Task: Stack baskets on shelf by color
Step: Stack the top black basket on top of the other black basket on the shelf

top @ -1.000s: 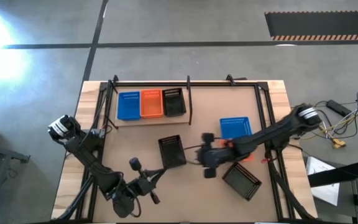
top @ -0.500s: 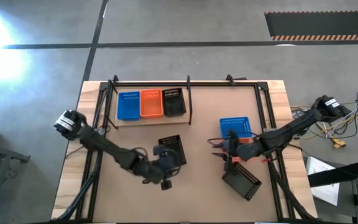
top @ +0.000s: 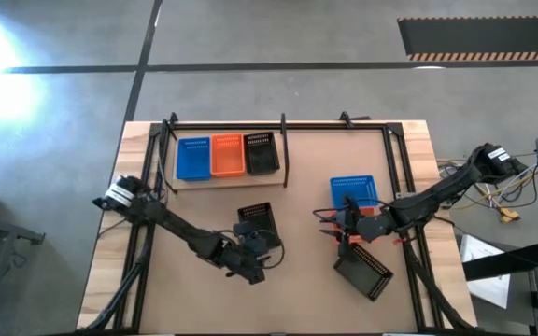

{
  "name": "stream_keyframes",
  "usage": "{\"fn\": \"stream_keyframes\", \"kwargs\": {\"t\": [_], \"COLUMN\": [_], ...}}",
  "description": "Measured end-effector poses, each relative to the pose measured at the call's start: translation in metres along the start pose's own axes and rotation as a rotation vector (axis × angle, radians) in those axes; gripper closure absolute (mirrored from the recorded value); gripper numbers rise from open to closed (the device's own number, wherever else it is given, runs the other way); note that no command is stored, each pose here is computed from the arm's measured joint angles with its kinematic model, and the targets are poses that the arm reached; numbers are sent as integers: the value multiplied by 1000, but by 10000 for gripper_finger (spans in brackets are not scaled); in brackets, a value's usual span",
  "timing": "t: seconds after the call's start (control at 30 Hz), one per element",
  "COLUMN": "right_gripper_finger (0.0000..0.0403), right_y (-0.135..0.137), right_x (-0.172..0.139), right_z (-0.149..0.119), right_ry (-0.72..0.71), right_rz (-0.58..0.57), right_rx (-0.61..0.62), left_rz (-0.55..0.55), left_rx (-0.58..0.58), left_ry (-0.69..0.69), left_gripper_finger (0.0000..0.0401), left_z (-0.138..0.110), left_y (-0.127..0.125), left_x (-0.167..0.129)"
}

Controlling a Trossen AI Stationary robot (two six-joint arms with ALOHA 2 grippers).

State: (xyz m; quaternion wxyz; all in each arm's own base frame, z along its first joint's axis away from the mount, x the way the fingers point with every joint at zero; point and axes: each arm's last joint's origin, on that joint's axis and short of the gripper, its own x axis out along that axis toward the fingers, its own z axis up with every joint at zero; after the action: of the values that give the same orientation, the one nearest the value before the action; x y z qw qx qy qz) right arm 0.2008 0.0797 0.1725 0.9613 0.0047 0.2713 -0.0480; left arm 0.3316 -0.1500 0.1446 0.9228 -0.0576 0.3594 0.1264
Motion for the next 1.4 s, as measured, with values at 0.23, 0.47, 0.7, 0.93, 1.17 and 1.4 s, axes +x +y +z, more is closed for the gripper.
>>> {"fn": "stream_keyframes", "kwargs": {"t": [0.23, 0.47, 0.7, 0.93, 1.17, 1.4], "right_gripper_finger": [277, 275, 280, 279, 278, 282], "right_y": [1, 2, 2, 2, 2, 2], "right_x": [4, 3, 3, 3, 3, 3], "right_z": [-2, -1, -1, -1, 0, 0], "right_ry": [10, -2, -2, -3, -9, -9], "right_rz": [-2, 1, 2, 3, 5, 5], "right_rx": [-3, 1, -6, -6, -3, -2], "left_rz": [19, -25, -9, 153, 327, 291], "left_rx": [18, 130, 282, 391, 330, 275], "left_ry": [-21, -60, -88, -165, -153, -169], "left_gripper_finger": [318, 395, 394, 395, 400, 401], "left_z": [6, 27, 60, 102, 125, 120], "left_y": [-9, -14, -7, 43, 139, 202], "left_x": [10, -13, -52, -77, -62, -37]}}
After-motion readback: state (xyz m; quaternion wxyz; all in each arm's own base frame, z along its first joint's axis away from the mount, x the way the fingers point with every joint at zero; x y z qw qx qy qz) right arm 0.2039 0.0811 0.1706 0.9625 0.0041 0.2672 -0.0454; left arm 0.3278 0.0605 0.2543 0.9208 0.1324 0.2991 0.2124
